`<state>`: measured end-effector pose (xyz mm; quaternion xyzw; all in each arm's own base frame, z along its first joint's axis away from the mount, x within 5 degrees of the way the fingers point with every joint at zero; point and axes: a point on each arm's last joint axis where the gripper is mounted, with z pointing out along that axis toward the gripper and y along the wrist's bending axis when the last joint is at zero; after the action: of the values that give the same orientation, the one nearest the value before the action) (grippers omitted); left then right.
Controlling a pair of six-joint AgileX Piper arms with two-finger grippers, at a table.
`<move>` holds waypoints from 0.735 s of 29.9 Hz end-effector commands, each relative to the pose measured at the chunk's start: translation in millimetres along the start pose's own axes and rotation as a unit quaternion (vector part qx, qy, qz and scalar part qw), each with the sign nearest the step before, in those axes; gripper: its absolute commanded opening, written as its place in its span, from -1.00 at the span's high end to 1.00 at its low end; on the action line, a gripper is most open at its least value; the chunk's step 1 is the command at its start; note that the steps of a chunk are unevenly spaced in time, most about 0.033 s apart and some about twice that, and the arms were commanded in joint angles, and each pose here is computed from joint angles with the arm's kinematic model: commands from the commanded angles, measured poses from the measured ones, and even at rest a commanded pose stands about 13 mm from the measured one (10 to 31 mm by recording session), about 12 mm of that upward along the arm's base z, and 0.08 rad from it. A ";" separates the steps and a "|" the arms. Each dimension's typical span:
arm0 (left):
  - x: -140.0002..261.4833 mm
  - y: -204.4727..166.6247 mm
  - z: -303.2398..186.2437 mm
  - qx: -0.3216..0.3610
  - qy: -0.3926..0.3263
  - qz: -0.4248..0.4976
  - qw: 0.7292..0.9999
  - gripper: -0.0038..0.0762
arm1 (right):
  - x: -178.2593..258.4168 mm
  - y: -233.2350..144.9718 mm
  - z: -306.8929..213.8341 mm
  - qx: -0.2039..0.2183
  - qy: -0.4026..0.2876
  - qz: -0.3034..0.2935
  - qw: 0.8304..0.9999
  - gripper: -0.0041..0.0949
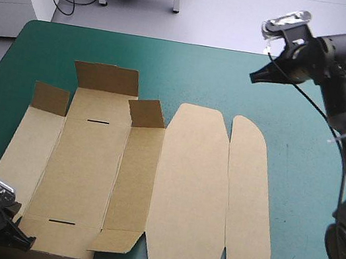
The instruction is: Fold the box
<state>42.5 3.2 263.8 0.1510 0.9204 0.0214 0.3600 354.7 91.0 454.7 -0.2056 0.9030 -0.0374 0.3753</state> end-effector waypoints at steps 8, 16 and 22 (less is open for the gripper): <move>-9.2 0.5 -3.0 0.000 -0.026 -0.001 1.000 0.93 | 115.8 -39.8 -70.4 0.056 0.056 0.089 0.993 0.96; -9.2 0.5 -3.0 0.000 -0.026 -0.001 1.000 0.93 | 212.9 -10.0 -95.3 0.066 0.084 0.139 0.984 0.96; -9.2 0.5 -3.0 0.000 -0.026 -0.001 1.000 0.93 | 261.6 21.0 -99.0 0.031 0.068 0.132 0.988 0.96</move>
<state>42.5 3.2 263.8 0.1510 0.9204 0.0214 0.3600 125.5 -5.8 351.4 -0.0545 0.9578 -0.0369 0.2797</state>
